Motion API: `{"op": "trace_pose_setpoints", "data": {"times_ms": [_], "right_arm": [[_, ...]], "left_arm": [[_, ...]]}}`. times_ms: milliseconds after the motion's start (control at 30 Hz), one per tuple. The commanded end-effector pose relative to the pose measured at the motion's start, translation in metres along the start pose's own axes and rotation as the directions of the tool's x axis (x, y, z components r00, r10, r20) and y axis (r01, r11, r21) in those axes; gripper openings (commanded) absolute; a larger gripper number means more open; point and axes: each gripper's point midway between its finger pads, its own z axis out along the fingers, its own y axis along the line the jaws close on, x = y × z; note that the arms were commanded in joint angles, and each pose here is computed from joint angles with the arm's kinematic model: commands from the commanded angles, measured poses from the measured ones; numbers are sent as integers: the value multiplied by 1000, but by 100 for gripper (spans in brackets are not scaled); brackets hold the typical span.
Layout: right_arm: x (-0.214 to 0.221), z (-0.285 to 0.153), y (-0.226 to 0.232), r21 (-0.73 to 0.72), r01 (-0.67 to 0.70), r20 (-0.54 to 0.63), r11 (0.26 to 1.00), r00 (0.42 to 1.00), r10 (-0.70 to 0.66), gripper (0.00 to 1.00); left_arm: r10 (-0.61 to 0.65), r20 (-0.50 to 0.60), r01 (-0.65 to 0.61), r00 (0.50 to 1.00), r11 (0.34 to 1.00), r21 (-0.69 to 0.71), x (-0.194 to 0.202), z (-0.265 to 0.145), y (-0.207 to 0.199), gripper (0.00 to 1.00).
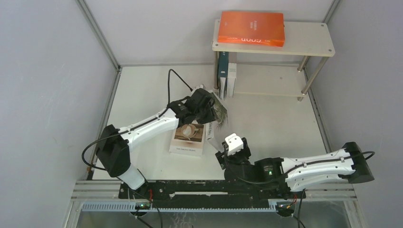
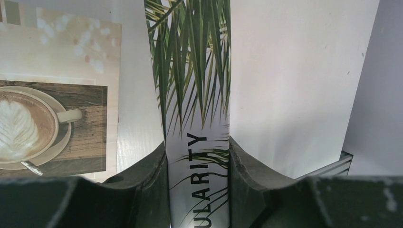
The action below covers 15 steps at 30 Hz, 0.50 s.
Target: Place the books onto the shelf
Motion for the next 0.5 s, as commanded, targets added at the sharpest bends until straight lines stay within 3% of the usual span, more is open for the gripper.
{"op": "trace_pose_setpoints", "data": {"times_ms": [0,467], "right_arm": [[-17,-3,6,2,26,36,1000,999,-26,79],[-12,7,23,0,117,32,993,993,-117,80]], "left_arm": [[-46,28,43,999,995,90,-18,-12,-35,39],[-59,-17,60,998,994,93,-9,-11,-38,38]]}}
